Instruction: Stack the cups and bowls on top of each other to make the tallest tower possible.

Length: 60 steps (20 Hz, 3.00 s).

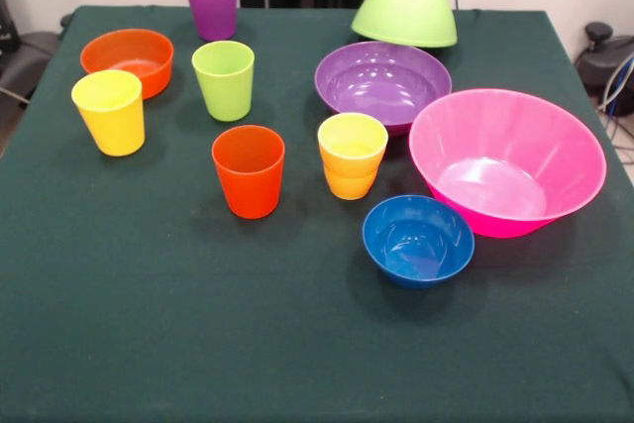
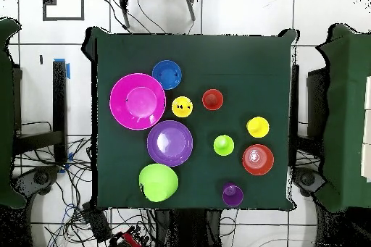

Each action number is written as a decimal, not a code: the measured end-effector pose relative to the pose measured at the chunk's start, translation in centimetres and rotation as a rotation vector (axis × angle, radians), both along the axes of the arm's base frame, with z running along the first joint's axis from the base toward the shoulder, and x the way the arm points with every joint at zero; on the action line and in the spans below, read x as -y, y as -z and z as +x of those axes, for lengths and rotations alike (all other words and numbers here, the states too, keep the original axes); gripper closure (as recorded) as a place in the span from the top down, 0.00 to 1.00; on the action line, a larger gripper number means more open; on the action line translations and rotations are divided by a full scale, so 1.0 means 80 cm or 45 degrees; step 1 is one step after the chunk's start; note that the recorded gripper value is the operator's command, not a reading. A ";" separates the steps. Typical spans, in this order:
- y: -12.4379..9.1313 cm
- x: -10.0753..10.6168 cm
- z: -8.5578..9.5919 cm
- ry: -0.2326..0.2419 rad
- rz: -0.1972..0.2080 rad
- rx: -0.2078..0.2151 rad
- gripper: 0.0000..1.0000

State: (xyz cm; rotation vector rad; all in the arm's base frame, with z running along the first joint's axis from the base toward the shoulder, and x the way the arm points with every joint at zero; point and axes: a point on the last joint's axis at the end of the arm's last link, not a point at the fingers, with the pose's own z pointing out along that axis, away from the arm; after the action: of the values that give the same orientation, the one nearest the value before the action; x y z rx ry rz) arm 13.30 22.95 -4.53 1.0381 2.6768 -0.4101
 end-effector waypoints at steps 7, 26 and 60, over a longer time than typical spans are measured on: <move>-0.012 0.001 -0.005 -0.136 0.060 0.099 1.00; -0.011 -0.019 -0.076 -0.320 0.063 0.137 1.00; 0.104 -0.041 -0.063 -0.318 0.088 0.394 1.00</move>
State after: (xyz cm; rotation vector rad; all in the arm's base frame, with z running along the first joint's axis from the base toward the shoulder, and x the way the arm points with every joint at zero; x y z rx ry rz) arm 8.29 26.21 -12.89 0.7029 2.5090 -0.0987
